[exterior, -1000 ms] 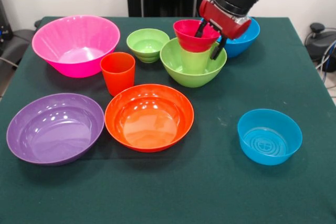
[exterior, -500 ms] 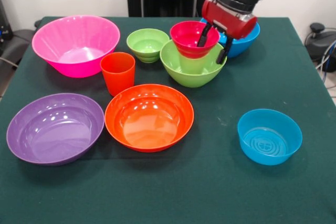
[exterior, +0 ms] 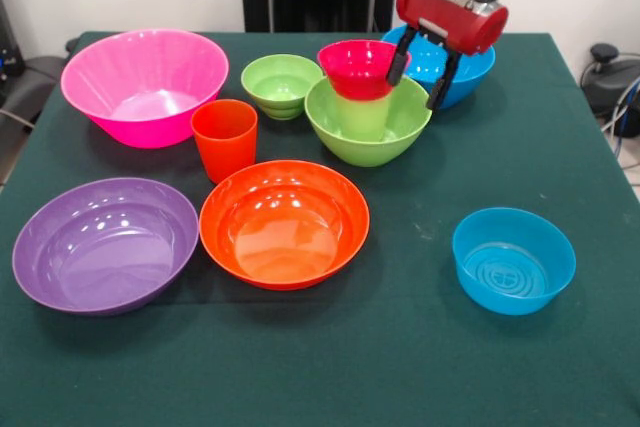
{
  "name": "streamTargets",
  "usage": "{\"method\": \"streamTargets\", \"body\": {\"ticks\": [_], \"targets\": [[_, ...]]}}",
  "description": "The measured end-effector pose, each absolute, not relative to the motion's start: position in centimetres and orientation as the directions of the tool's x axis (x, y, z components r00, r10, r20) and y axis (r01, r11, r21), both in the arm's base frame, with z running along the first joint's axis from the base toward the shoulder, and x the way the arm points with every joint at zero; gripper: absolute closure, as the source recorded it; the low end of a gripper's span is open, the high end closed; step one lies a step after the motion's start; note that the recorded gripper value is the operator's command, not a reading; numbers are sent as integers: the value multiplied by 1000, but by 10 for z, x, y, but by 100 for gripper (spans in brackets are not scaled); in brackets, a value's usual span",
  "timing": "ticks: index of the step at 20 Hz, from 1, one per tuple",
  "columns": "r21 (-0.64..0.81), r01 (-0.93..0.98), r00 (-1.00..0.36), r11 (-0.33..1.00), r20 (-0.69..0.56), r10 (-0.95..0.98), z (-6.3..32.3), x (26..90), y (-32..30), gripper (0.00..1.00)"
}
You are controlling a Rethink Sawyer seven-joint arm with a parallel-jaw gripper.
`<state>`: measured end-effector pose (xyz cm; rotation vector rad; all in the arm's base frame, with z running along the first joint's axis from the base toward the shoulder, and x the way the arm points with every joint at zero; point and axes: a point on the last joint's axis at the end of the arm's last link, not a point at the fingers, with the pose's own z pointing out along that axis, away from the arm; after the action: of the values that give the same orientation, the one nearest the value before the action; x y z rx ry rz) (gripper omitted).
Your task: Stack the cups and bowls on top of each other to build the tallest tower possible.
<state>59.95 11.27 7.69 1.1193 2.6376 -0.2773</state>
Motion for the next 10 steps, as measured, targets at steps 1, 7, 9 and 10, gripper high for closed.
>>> {"method": "streamTargets", "body": {"ticks": [1,7,9,10], "targets": [[-67,726,-667,685,-314,676,80,601,113,0],[-54,727,-662,684,-315,680,90,604,115,0],[-52,730,-661,682,-310,684,96,604,116,0],[-51,730,-660,681,-309,685,98,605,116,0]]}}
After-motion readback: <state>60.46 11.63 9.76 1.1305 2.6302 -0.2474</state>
